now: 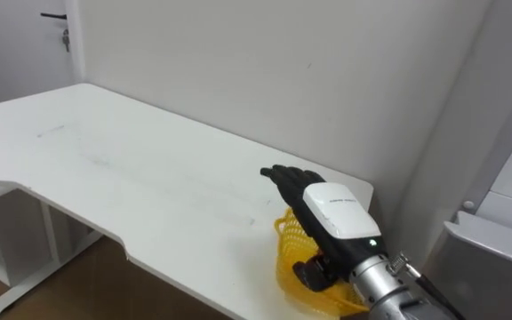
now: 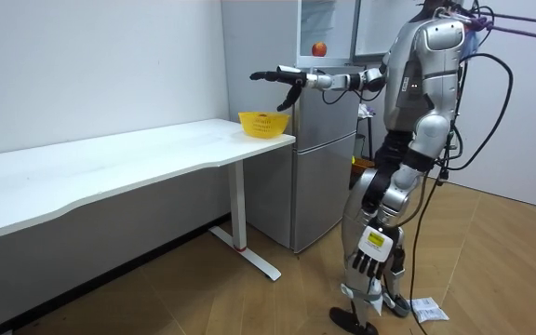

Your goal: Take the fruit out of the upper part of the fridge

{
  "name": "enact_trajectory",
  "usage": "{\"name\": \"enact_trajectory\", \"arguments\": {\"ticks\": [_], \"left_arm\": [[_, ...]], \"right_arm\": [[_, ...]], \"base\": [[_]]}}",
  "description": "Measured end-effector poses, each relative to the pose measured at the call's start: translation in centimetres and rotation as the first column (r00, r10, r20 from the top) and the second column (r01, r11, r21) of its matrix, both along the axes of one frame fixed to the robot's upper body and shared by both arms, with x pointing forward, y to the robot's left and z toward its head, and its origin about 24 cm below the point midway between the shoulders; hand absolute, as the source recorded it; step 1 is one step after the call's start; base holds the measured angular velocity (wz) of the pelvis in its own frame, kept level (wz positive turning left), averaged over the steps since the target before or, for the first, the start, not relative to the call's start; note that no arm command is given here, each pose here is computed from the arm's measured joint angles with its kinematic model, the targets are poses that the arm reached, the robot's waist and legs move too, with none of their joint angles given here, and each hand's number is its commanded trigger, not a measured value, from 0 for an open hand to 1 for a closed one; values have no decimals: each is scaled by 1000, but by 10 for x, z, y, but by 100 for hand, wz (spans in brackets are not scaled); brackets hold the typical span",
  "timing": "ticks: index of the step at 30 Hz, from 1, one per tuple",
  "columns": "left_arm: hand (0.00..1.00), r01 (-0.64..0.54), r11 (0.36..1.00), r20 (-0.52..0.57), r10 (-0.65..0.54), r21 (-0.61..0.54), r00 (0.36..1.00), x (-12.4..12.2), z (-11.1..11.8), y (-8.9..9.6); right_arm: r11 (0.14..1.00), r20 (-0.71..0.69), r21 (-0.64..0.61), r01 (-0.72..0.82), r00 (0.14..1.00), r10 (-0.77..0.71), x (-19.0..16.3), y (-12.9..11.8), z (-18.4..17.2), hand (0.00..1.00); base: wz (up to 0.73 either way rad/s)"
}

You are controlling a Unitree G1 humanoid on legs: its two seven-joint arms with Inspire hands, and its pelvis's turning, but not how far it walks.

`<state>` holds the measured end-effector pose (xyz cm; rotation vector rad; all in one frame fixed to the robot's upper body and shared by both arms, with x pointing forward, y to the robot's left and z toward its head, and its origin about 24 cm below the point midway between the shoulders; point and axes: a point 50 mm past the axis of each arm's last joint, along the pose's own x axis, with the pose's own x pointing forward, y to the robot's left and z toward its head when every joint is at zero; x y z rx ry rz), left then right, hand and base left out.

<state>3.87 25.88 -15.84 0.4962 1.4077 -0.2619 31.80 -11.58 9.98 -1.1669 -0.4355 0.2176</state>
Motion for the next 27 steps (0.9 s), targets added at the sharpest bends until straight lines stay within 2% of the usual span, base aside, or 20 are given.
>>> {"name": "enact_trajectory", "arguments": {"ticks": [21, 27], "left_arm": [[0, -8, 1000, 15, 8, 19, 1000, 2, 0, -1], [0, -10, 1000, 15, 10, 17, 1000, 2, 0, -1]], "right_arm": [[999, -11, 32, 4, 1000, -3, 0, -1, 0, 0], [996, -26, 90, 16, 1000, -14, 2, -5, 2, 0]], "base": [[0], [0]]}}
